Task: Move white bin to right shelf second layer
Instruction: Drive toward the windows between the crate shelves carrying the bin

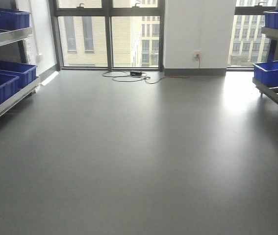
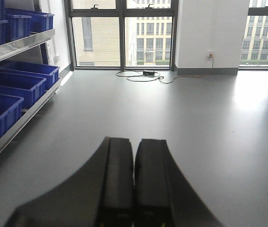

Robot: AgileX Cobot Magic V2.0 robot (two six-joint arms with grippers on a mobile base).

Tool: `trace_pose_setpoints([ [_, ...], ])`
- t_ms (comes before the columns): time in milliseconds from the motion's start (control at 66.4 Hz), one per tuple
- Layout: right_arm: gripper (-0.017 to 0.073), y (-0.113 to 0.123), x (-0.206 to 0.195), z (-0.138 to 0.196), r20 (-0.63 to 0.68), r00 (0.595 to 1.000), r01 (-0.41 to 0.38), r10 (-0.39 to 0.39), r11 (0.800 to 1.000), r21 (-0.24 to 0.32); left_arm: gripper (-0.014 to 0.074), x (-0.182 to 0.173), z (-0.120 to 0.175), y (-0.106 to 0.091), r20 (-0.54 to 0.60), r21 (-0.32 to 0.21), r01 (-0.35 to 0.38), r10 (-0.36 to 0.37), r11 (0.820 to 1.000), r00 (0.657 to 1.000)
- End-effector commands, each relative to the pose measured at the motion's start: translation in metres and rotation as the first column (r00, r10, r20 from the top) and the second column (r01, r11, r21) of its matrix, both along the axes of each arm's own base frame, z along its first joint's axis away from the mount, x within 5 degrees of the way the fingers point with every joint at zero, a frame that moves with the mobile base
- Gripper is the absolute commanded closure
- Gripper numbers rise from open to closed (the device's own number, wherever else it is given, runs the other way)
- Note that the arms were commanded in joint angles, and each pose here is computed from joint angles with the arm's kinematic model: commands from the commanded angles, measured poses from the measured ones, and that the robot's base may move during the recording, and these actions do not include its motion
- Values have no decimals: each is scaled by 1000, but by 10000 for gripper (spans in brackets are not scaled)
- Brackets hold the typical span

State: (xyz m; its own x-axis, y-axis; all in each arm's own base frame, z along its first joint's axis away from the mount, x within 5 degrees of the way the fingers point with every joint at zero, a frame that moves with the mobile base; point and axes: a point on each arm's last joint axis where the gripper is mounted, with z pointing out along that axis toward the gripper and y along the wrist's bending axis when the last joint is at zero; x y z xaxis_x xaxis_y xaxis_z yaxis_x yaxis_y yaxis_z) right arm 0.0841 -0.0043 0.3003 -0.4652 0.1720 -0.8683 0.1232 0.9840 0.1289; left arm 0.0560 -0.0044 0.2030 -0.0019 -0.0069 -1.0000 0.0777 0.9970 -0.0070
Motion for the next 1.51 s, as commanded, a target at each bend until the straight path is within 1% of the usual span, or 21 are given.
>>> trace_pose_setpoints([
  [0, 451, 0, 3, 18, 125, 992, 2, 0, 1000, -8, 509, 0, -4, 0, 57, -14, 3, -2, 1000, 998],
  [1491, 451, 0, 3, 18, 125, 992, 2, 0, 1000, -8, 509, 0, -4, 0, 57, -14, 3, -2, 1000, 998],
])
